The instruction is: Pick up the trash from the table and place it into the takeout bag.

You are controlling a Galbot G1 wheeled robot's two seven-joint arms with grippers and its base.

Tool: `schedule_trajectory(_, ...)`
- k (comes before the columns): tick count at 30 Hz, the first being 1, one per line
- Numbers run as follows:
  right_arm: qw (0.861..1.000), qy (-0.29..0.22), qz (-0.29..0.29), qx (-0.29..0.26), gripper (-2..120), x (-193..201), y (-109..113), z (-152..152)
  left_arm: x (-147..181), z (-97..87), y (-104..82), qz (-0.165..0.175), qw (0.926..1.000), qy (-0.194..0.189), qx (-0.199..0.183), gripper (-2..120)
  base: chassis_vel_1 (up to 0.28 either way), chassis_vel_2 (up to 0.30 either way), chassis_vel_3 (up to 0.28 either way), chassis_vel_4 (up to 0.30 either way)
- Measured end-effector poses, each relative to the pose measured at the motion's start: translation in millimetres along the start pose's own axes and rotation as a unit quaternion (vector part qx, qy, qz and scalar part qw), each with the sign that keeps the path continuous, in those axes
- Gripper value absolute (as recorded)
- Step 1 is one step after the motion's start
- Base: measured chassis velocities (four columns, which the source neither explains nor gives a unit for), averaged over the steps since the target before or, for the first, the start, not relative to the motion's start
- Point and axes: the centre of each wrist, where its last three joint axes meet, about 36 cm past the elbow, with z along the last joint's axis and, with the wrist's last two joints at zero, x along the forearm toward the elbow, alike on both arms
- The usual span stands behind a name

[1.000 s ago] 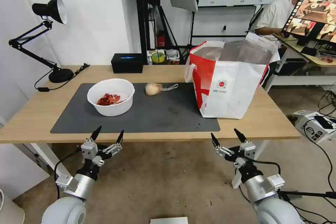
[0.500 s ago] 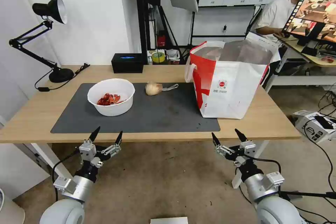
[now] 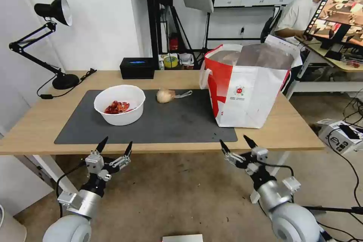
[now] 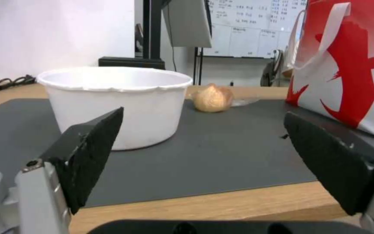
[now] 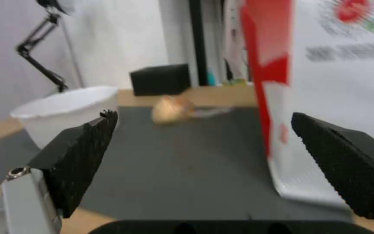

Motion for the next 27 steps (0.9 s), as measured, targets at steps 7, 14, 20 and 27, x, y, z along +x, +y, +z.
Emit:
schedule_trajectory(7,0.998,0.024,-0.060,0.008,100,-115,-1,-23,1,-4.0,5.3,-0.009,0.9999,-0.003,-0.005,100,0.000,0.000,0.000,0.000)
schedule_trajectory(14,0.996,0.055,-0.062,0.015,100,-234,20,-26,4,-2.7,8.0,-0.018,0.9998,0.000,-0.005,100,0.000,0.000,0.000,0.000)
schedule_trajectory(20,0.994,0.098,-0.045,0.022,100,-309,39,-27,7,0.6,10.5,-0.026,0.9996,0.006,-0.005,100,0.000,0.000,0.000,0.000)
schedule_trajectory(27,0.984,0.171,-0.013,0.036,100,-367,55,-27,9,1.2,11.0,-0.029,0.9996,0.007,-0.004,100,0.000,0.000,0.000,0.000)
